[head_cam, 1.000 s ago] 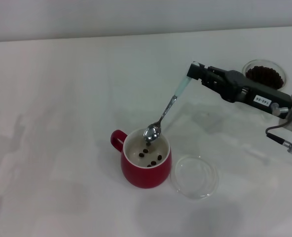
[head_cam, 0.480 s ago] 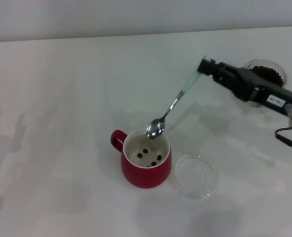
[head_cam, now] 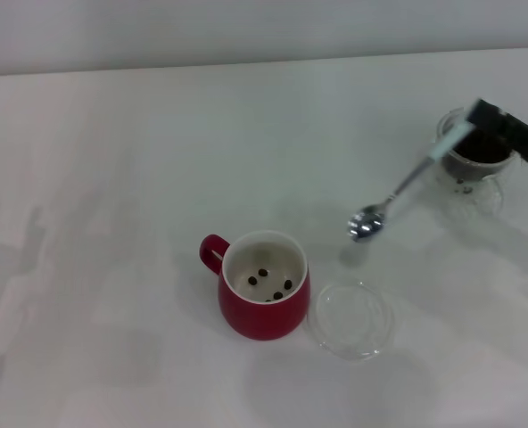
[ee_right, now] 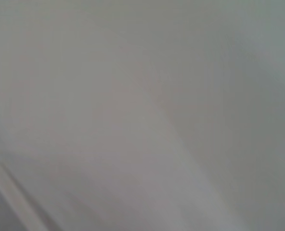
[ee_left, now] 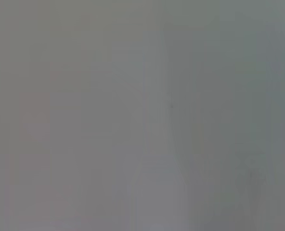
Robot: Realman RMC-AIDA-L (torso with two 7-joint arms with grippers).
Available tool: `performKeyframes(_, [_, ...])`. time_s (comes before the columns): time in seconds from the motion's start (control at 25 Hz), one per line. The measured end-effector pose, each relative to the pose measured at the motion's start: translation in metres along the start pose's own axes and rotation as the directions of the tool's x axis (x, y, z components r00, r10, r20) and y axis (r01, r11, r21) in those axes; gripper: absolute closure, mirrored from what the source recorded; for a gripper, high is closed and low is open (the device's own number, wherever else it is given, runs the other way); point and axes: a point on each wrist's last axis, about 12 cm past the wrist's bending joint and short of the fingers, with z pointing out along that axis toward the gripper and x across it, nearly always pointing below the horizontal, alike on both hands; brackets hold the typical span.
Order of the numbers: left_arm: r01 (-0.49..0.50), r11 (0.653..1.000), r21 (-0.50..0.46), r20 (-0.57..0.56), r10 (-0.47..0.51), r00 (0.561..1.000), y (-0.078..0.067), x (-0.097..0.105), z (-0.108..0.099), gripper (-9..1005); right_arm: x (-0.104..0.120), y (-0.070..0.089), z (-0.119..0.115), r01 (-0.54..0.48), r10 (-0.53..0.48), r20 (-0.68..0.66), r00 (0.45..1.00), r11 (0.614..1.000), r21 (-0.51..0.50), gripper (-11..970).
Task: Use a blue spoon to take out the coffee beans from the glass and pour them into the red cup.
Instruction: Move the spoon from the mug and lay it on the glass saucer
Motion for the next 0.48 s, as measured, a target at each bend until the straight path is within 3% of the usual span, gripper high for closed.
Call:
performKeyframes(0.24, [-0.002,1.000,0.000,0.005,0.002,1.000,0.001,-0.001,0.003,413,0.009,0.003,-0.030,-0.008,0.006,0.023,1.000,0.997,0.077,815])
performKeyframes(0.48, [-0.007,1.000,0.012,0.018,0.006,1.000,0.000,-0.003,0.010,413,0.024,0.002,-0.027,0.005,-0.004,-0.016,1.000,0.995,0.101,815])
